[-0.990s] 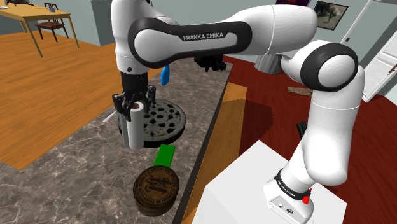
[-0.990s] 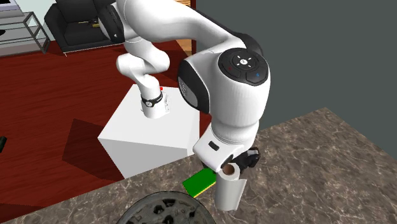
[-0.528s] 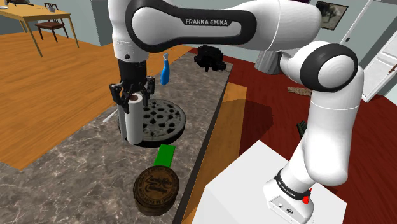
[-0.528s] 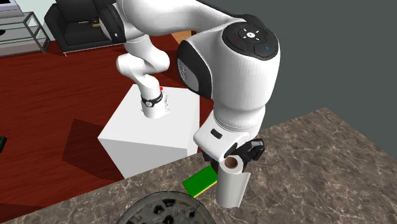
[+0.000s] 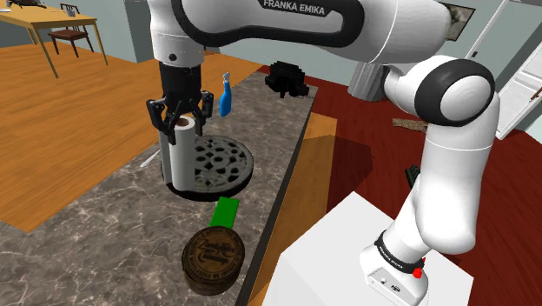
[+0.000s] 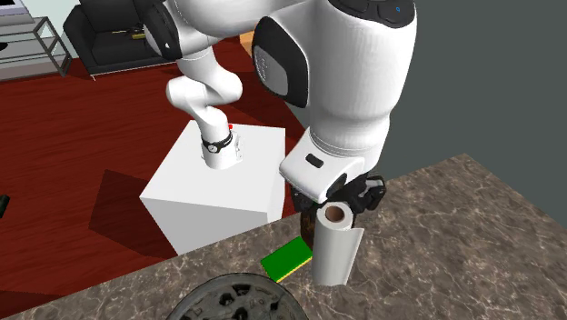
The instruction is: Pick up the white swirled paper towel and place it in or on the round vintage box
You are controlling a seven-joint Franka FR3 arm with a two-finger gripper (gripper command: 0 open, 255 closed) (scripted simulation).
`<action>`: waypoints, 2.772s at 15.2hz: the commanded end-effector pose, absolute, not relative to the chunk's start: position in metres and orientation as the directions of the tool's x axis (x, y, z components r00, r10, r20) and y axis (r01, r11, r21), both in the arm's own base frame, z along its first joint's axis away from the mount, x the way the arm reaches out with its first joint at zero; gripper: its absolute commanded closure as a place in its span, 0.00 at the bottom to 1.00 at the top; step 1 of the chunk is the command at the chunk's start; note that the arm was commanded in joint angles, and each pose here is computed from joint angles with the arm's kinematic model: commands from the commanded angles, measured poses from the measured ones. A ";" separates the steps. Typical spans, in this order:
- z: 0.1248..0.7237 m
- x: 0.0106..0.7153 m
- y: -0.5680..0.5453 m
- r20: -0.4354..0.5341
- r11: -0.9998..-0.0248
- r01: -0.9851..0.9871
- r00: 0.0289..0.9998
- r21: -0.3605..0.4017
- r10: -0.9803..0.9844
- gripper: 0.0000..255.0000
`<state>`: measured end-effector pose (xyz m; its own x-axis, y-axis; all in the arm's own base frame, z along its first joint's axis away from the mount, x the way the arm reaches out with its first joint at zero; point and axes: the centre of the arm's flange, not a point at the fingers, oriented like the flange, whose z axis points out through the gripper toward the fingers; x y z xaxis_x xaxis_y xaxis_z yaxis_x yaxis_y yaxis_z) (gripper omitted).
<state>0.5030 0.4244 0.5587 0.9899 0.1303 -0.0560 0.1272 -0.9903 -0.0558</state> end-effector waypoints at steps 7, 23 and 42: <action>0.599 0.413 0.462 -0.056 -0.990 0.127 0.990 -0.056 0.130 1.00; 0.594 0.324 0.498 -0.056 -0.990 0.127 0.990 -0.056 0.130 1.00; 0.493 0.324 0.498 -0.056 -0.990 0.127 0.990 -0.056 0.130 1.00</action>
<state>0.3233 0.4980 0.4974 0.9898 0.1306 -0.0565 0.1275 -0.9903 -0.0553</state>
